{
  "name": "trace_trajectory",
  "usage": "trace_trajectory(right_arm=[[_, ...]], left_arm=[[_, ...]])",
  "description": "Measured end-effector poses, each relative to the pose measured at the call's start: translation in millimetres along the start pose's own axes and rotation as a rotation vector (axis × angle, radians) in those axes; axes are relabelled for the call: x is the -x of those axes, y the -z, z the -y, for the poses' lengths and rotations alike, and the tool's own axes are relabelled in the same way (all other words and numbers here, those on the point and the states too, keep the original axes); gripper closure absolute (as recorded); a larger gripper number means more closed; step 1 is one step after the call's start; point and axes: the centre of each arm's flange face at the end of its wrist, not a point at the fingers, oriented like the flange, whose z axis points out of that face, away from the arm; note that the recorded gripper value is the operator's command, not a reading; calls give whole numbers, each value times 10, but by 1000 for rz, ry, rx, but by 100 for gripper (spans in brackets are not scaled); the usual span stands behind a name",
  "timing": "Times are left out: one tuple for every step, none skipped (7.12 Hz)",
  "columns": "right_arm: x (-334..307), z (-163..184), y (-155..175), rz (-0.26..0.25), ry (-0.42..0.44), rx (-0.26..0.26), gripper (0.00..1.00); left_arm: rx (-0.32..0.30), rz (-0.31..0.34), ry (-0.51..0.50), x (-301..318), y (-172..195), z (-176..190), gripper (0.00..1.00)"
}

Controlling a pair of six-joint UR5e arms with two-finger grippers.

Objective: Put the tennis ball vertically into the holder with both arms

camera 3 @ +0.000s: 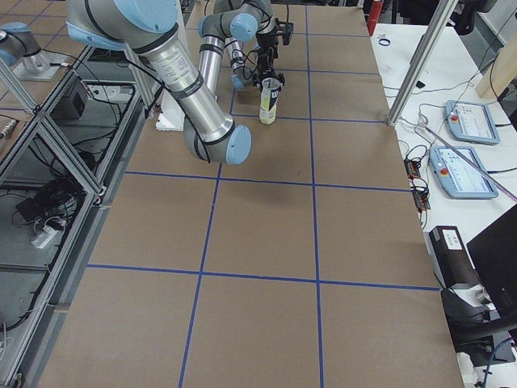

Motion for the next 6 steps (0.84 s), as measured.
trace_trajectory(right_arm=[[-67,83,-17,-12,14,-9,1],[-121,129,-46,-23,25,-12,1],[-149,151,-60,-28,29,-14,1],[-161,165,-64,-30,30,-16,1],[-169,188,-55,-31,34,-19,1],[-188,237,-37,-30,41,-21,1]], left_arm=[[-2,-1,1,-2,-1,7,1],[-7,-3,4,-10,-9,31,0],[-18,-6,6,-22,-21,81,1],[-32,-10,8,-38,-34,142,1],[-49,-16,9,-62,-51,219,0],[-70,-22,10,-90,-74,312,0]])
